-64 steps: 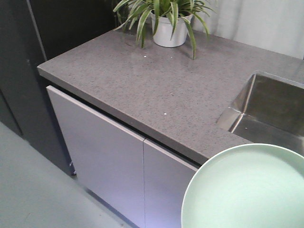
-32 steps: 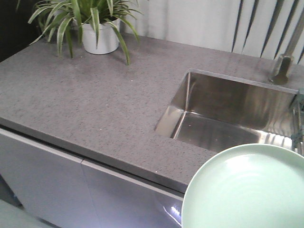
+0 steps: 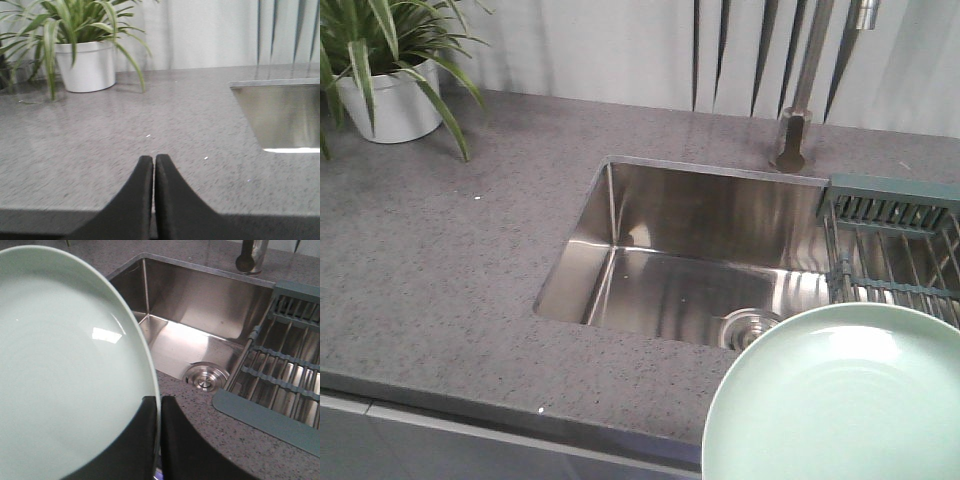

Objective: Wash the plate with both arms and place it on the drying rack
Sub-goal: 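Drive up to the steel sink and stop facing the faucet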

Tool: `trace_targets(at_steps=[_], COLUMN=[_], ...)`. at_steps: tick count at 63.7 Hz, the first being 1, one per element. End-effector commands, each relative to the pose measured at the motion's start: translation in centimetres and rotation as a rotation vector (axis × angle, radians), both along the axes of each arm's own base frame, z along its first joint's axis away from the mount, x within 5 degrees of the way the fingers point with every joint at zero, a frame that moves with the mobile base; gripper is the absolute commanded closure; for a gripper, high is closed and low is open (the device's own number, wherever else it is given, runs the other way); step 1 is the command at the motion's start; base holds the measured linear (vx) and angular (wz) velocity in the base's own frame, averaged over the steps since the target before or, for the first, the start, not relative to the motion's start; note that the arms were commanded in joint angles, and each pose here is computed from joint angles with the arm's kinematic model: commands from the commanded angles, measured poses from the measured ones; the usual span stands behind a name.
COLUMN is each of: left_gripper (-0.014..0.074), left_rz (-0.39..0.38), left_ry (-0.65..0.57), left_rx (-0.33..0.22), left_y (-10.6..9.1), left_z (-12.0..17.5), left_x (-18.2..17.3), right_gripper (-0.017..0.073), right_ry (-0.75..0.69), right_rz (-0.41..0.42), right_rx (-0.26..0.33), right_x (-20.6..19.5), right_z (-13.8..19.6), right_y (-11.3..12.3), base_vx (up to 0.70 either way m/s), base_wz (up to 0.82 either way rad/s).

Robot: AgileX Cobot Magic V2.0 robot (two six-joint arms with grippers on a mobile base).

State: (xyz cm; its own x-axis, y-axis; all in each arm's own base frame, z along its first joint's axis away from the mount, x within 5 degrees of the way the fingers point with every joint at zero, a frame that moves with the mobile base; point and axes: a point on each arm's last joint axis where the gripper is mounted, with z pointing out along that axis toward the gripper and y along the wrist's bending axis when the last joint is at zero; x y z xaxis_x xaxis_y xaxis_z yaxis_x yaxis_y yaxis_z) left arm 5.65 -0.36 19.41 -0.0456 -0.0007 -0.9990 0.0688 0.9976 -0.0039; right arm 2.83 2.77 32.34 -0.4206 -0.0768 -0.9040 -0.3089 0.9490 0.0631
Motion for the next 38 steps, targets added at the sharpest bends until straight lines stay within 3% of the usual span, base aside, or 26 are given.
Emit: trace_targets(at_steps=[1,38], left_gripper=[0.0599,0.0599], left_rz=[-0.009,-0.009], left_ry=[-0.065,-0.065], left_rx=[-0.023,-0.023], left_y=[-0.07,-0.07], left_z=[0.02,0.02], left_x=[-0.03,-0.03], right_gripper=[0.0561,0.0561], right_ry=[-0.069,-0.069], right_rz=[-0.014,-0.014], right_rx=[0.03,0.03], right_x=[0.37,0.37], right_z=[1.22,1.22], right_y=[-0.01,-0.01], base_vx=[0.09,0.07], base_wz=[-0.34,-0.27])
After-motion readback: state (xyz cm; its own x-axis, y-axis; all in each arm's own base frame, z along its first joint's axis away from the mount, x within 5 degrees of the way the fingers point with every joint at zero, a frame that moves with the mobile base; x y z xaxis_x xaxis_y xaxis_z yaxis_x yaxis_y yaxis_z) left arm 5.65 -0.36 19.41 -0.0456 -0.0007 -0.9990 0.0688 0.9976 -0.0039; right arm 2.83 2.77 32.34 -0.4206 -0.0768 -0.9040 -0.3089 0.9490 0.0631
